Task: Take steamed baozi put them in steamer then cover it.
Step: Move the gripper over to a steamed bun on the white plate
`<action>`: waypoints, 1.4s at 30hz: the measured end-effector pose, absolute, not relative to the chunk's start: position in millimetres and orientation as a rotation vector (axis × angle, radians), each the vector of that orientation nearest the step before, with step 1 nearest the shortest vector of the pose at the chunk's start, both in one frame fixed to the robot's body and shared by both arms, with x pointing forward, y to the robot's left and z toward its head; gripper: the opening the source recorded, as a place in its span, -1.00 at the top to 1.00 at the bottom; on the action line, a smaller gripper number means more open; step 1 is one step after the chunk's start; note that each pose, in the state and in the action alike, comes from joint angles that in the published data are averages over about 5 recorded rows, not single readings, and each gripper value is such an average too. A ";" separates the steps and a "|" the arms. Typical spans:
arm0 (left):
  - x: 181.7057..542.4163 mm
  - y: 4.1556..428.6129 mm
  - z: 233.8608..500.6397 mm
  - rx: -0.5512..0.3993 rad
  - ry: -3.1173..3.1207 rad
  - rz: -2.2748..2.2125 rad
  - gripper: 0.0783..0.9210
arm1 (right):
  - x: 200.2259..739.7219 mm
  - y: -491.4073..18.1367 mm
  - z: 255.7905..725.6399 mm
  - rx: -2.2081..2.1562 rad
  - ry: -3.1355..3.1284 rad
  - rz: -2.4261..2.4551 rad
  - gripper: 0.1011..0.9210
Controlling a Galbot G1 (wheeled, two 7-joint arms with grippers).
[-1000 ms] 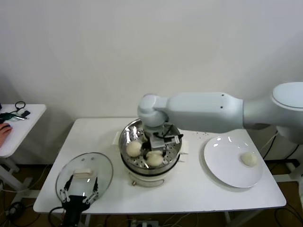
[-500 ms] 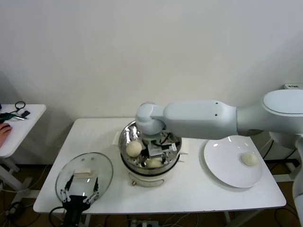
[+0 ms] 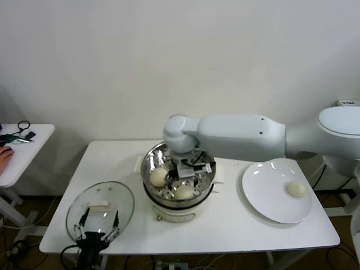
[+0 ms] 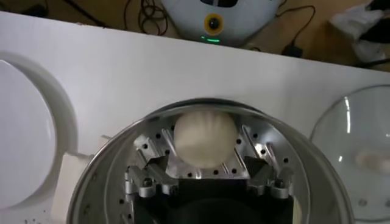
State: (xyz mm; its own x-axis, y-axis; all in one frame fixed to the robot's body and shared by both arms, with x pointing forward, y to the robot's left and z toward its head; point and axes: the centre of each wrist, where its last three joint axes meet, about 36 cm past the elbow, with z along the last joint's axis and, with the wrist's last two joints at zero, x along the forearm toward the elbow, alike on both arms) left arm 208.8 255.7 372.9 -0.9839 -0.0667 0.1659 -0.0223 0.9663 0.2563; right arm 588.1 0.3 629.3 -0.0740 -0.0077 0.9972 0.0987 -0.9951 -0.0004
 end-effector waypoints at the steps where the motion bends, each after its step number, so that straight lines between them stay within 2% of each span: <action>1: 208.8 255.6 373.0 0.067 -2.942 -0.382 -0.77 | 590.4 -2.1 633.4 -2.084 -0.085 -2.256 -0.76; 10: 207.4 254.7 376.0 0.063 -2.944 -0.394 -0.77 | 618.7 -53.9 670.6 -2.090 0.206 -2.358 -0.76; 22: 216.4 250.4 383.8 0.056 -2.970 -0.388 -0.77 | 652.8 -199.2 685.1 -2.222 1.055 -2.497 -0.76; 33: 216.9 249.2 383.3 0.055 -2.971 -0.385 -0.77 | 654.9 -341.4 644.7 -2.251 1.772 -2.461 -0.76; 42: 215.9 251.4 382.5 0.071 -2.964 -0.388 -0.77 | 639.1 -425.5 595.1 -2.242 2.130 -2.423 -0.76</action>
